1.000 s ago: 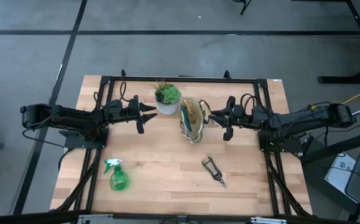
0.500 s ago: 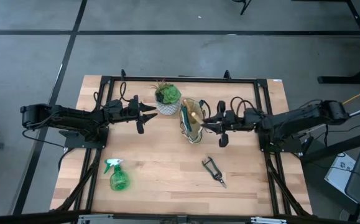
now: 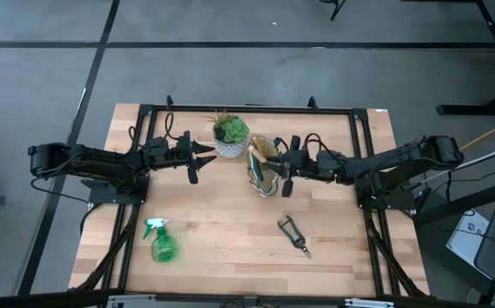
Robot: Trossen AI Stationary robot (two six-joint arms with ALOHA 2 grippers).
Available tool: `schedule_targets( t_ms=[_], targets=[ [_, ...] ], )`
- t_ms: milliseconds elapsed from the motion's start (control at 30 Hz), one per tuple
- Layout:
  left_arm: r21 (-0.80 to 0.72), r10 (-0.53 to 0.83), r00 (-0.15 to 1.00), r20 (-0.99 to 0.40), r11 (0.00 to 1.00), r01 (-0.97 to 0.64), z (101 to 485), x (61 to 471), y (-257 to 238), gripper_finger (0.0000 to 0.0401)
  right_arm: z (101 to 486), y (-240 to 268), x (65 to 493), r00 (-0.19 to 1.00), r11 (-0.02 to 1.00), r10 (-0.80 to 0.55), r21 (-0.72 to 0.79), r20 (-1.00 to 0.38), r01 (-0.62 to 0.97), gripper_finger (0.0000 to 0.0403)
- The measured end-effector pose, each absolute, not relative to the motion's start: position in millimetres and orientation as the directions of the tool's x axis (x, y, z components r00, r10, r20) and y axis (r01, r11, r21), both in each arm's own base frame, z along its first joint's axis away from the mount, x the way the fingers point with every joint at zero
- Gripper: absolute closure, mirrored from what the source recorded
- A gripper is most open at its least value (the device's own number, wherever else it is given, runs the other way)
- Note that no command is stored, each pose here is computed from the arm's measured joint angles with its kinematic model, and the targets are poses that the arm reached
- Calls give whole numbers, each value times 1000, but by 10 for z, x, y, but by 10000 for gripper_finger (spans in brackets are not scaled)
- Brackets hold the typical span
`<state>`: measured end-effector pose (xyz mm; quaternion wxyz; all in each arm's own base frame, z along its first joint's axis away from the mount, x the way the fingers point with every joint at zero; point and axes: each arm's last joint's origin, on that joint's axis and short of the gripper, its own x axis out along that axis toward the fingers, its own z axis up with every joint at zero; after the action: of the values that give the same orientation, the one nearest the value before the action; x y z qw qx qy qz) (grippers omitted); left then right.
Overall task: Pick & Place Garden tools in Gardening bag
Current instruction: Put the hand rake into the gardening bag
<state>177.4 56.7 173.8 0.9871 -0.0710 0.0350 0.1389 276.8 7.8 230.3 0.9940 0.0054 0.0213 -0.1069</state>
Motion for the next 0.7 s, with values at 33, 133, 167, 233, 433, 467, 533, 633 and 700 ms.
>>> schedule_targets(
  t_ms=[33, 133, 167, 233, 433, 467, 533, 633, 700],
  targets=[
    [-130, 269, 959, -89, 951, -279, 1738, 1774, 567, 253, 2267, 48, 2784, 969, 970, -242, 11, -57, 243, 347],
    [-130, 269, 959, -89, 951, -279, 1738, 1774, 567, 253, 2174, -41, 2828, 953, 954, -292, 48, -87, 296, 347],
    [-130, 269, 959, -89, 951, -279, 1738, 1774, 567, 253, 2144, -68, 2844, 949, 950, -301, 58, -94, 307, 347],
    [-130, 269, 959, -89, 951, -279, 1738, 1774, 567, 253, 2080, -118, 2873, 942, 943, -318, 65, -110, 326, 347],
    [-130, 269, 959, -89, 951, -279, 1738, 1774, 567, 253, 1981, -251, 2904, 922, 925, -360, 71, -141, 373, 347],
    [-130, 269, 959, -89, 951, -279, 1738, 1774, 567, 253, 1979, -267, 2903, 920, 923, -365, 76, -142, 378, 346],
    [-130, 269, 959, -89, 951, -279, 1738, 1774, 567, 253, 1975, -290, 2901, 916, 917, -373, 93, -146, 388, 339],
    [-130, 269, 959, -89, 951, -279, 1738, 1774, 567, 253, 1969, -316, 2897, 912, 911, -381, 107, -152, 398, 325],
    [-130, 269, 959, -89, 951, -279, 1738, 1774, 567, 253, 1965, -324, 2896, 911, 910, -383, 108, -155, 401, 316]
  ],
)
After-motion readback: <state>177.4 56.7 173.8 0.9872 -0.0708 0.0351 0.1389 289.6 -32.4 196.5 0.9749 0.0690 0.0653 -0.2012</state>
